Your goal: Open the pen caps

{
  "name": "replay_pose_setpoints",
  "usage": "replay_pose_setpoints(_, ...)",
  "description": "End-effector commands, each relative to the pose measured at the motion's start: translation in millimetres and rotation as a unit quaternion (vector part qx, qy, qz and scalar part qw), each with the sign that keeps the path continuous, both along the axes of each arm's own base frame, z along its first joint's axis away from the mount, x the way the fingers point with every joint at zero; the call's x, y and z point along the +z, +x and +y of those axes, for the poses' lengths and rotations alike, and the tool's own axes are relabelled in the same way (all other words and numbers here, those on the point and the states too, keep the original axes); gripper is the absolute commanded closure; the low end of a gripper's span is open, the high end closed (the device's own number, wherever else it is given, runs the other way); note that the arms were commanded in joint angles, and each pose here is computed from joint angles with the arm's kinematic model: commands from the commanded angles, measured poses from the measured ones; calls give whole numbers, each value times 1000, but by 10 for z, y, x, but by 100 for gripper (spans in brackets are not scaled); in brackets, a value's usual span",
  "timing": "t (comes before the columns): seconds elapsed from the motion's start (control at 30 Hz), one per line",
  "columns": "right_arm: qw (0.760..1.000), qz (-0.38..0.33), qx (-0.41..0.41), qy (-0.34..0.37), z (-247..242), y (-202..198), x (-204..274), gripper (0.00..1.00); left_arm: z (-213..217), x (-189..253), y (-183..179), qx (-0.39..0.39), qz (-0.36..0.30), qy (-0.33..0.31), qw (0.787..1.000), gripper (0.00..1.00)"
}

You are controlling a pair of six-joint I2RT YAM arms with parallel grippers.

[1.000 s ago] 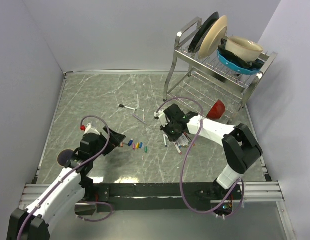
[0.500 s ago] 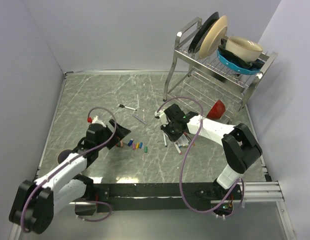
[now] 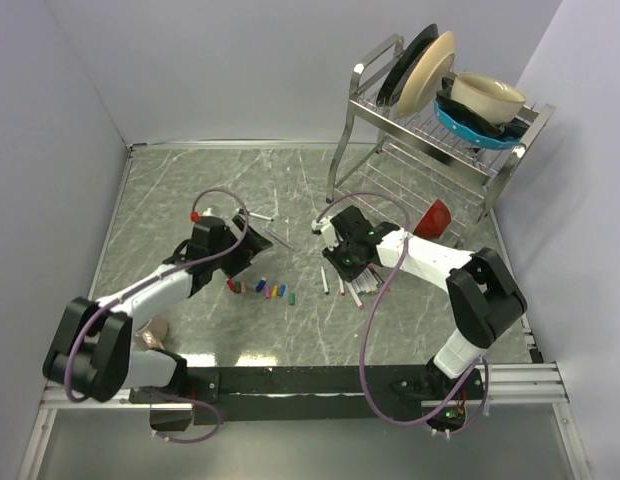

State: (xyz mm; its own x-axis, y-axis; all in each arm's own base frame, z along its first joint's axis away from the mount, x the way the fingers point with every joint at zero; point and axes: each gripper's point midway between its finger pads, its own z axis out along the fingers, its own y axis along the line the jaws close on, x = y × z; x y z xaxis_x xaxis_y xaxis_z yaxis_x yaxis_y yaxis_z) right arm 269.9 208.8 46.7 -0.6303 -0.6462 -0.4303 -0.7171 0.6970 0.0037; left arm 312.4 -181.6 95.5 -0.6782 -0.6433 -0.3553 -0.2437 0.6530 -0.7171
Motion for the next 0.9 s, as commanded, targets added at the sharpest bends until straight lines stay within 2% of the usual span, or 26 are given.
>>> replay_pose_setpoints(0.0,998,-43,11,39,77,101,388,70,-60,-116,119,29,53,38,997,8)
replay_pose_setpoints(0.07,997,-47,31,49,100,72,469,68,-70,-68,272,60,65,58,994,16)
replay_pose_setpoints(0.1,996,-56,34,58,99,61,537,67,-58,-169,205,65,96,84,990,20)
replay_pose_setpoints(0.2,994,-70,44,73,107,39,648,66,-82,-252,391,96,129,129,979,40)
replay_pose_setpoints(0.27,993,-78,43,75,95,42,685,66,-118,-335,487,96,158,157,970,48)
replay_pose_setpoints(0.3,993,-83,45,78,101,42,722,66,-119,-491,505,96,178,180,963,51)
replay_pose_setpoints(0.33,992,-85,44,80,92,43,737,66,-165,-418,575,93,180,189,961,51)
replay_pose_setpoints(0.4,991,-89,47,83,94,31,776,66,-198,-559,611,88,194,220,952,51)
replay_pose_setpoints(0.63,990,-97,48,90,87,22,842,66,-319,-647,770,77,207,260,940,53)
replay_pose_setpoints(0.7,990,-98,50,92,99,16,849,66,-331,-685,801,78,209,263,939,59)
replay_pose_setpoints(0.73,990,-97,50,93,100,11,853,66,-338,-694,798,74,211,264,938,68)
replay_pose_setpoints(0.8,990,-97,51,93,97,9,856,66,-341,-726,788,71,215,265,937,77)
replay_pose_setpoints(0.83,990,-97,50,94,95,10,861,66,-345,-735,770,68,218,264,937,85)
replay_pose_setpoints(0.87,989,-97,52,96,103,3,867,66,-348,-734,763,67,218,263,938,87)
